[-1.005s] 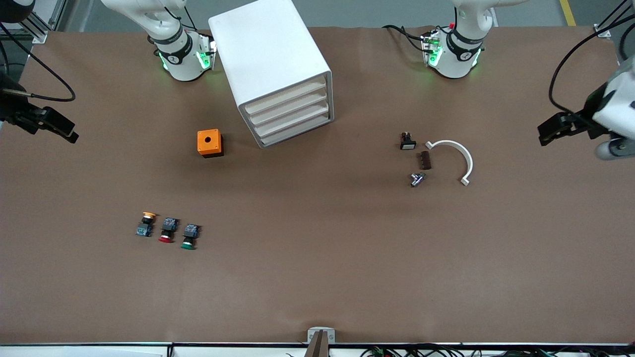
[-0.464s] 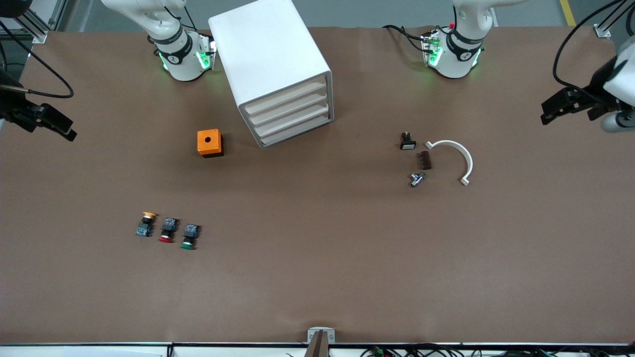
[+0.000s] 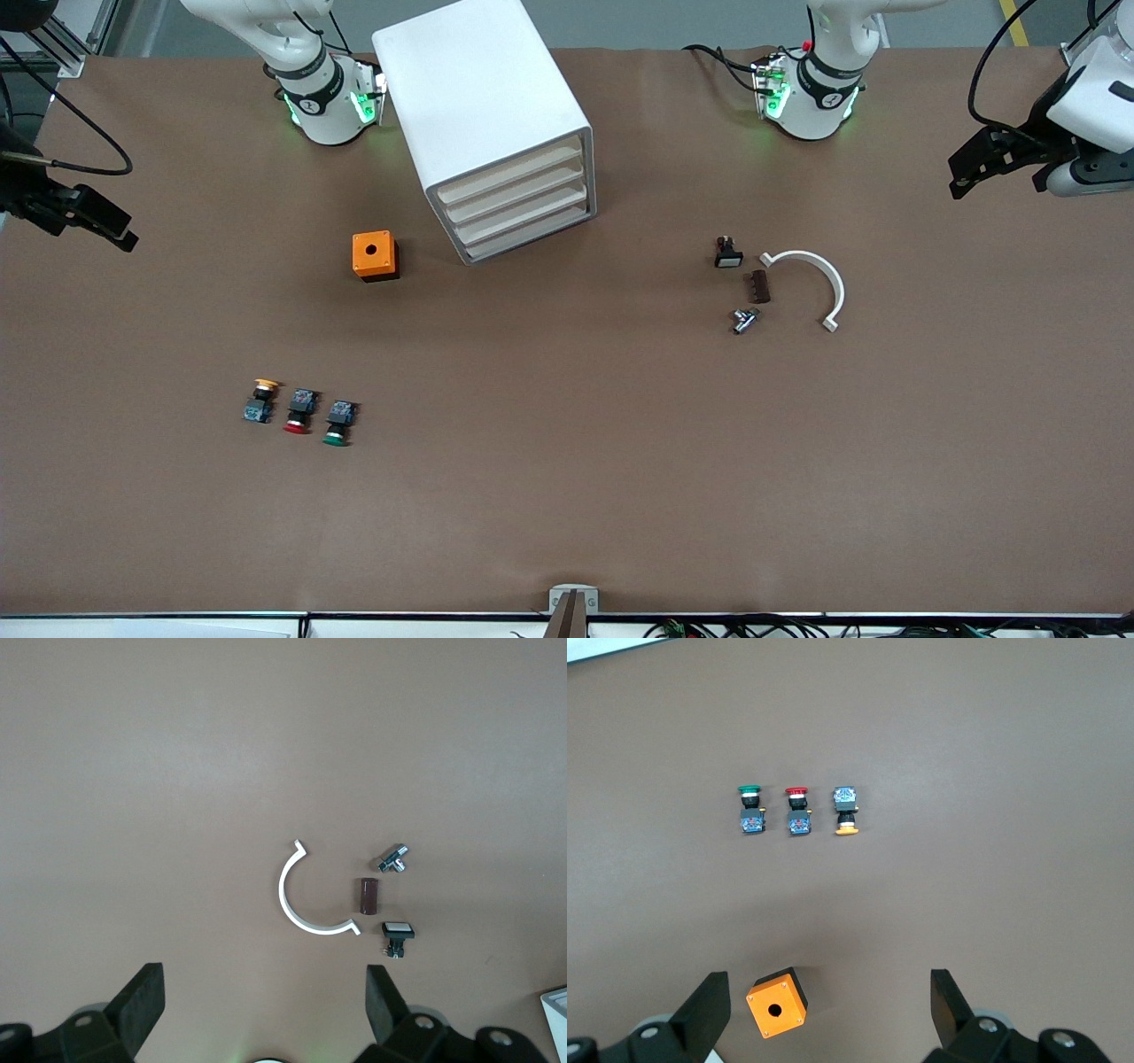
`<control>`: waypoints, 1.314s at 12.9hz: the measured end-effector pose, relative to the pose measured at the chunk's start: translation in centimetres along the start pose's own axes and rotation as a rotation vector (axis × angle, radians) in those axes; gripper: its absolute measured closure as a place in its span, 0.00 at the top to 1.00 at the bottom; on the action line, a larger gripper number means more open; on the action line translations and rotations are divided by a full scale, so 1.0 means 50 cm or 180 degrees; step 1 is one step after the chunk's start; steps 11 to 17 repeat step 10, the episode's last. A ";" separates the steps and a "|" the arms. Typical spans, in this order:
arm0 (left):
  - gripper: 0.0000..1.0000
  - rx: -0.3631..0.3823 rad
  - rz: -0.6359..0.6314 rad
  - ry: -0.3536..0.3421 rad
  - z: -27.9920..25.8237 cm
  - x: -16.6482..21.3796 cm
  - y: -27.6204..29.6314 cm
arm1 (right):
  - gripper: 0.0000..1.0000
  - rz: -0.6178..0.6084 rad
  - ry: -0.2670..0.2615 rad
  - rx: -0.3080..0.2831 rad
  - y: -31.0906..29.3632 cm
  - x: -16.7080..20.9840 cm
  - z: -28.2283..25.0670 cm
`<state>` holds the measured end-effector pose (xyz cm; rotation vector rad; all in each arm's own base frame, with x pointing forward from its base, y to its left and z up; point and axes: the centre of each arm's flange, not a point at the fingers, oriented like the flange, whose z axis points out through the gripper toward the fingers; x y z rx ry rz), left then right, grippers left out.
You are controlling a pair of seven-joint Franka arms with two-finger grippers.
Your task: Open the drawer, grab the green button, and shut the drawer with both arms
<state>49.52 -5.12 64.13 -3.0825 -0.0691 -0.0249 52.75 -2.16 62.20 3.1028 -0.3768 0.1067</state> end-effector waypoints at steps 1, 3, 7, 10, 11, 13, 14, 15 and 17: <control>1.00 0.0000 0.0000 0.0002 0.000 0.000 0.000 | 1.00 0.0000 -0.0006 -0.0001 0.000 0.000 0.000; 1.00 0.0001 0.0012 -0.0004 0.002 0.000 0.000 | 1.00 0.0000 -0.0017 -0.0004 0.000 -0.001 0.001; 1.00 -0.0051 0.0009 -0.0016 0.003 -0.001 0.004 | 1.00 -0.0006 -0.0029 -0.0006 -0.002 -0.002 0.002; 1.00 -0.0100 0.0010 -0.0014 0.001 0.006 0.007 | 1.00 -0.0008 -0.0033 -0.0007 -0.002 -0.003 0.004; 1.00 -0.0100 0.0010 -0.0014 0.001 0.006 0.007 | 1.00 -0.0008 -0.0033 -0.0007 -0.002 -0.003 0.004; 1.00 -0.0100 0.0010 -0.0014 0.001 0.006 0.007 | 1.00 -0.0008 -0.0033 -0.0007 -0.002 -0.003 0.004; 1.00 -0.0100 0.0010 -0.0014 0.001 0.006 0.007 | 1.00 -0.0008 -0.0033 -0.0007 -0.002 -0.003 0.004; 1.00 -0.0100 0.0010 -0.0014 0.001 0.006 0.007 | 1.00 -0.0008 -0.0033 -0.0007 -0.002 -0.003 0.004; 1.00 -0.0100 0.0010 -0.0014 0.001 0.006 0.007 | 1.00 -0.0008 -0.0033 -0.0007 -0.002 -0.003 0.004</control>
